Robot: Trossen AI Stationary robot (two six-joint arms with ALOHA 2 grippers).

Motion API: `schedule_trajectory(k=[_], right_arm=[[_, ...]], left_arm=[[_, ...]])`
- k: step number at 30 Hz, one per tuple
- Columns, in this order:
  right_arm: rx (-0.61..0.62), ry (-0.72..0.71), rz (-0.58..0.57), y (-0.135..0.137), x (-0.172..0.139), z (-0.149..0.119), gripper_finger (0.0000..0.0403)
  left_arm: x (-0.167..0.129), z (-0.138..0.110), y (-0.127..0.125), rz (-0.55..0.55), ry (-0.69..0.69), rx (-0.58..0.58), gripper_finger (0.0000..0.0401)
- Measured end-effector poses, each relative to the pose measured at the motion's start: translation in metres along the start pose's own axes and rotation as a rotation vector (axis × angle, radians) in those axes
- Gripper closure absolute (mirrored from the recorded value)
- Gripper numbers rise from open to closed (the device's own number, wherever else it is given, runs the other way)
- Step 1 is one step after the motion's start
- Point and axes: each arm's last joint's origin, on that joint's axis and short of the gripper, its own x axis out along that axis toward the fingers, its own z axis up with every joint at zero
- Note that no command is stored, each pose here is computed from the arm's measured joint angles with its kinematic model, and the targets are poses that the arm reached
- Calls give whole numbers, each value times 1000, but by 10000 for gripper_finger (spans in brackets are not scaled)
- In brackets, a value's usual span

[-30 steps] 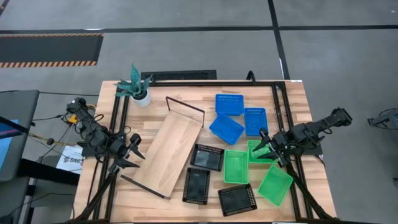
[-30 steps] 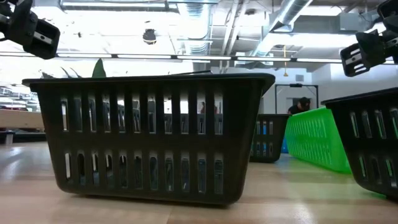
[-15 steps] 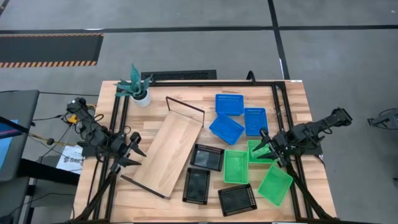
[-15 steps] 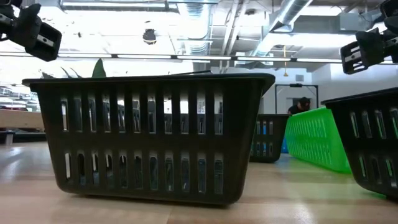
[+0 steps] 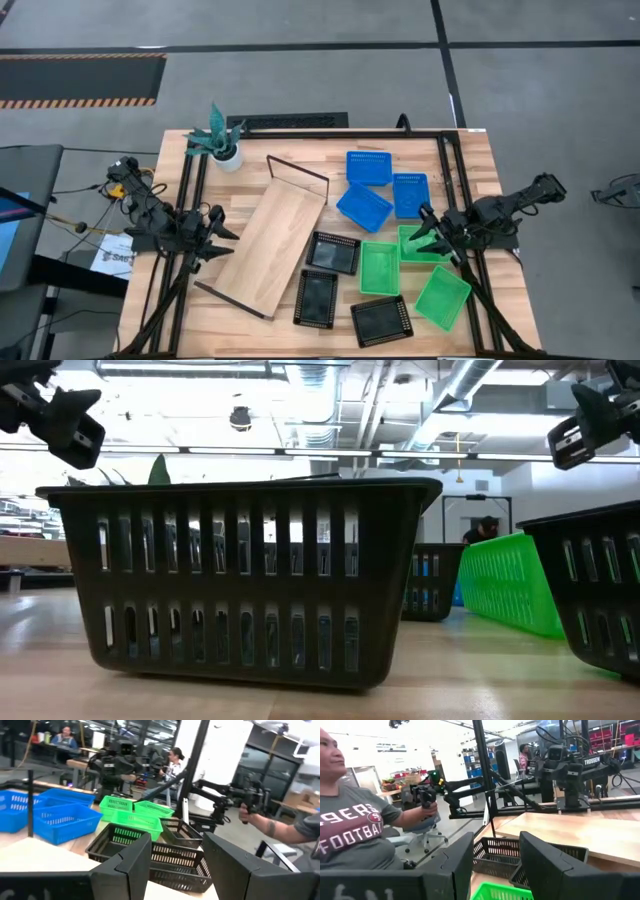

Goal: Stack baskets on shelf by color
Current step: Put the bottom left blue bin on the shelf

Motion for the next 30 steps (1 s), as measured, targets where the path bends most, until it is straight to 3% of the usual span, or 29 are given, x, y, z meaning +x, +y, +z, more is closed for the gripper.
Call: schedule_trajectory(k=[13, 19, 25, 30], right_arm=[[5, -73, -39, 0, 0, 7, 226], [-12, -209, -292, -5, -3, 22, 223], [-115, -62, -661, -7, -15, 51, 212], [-126, 77, -807, -5, -13, 76, 207]], left_arm=[[-3, 20, 5, 276, -220, -73, 232], [-9, 39, 8, 419, -332, -85, 232], [-11, 55, 8, 463, -381, -137, 232], [-6, 64, 3, 470, -370, -140, 232]])
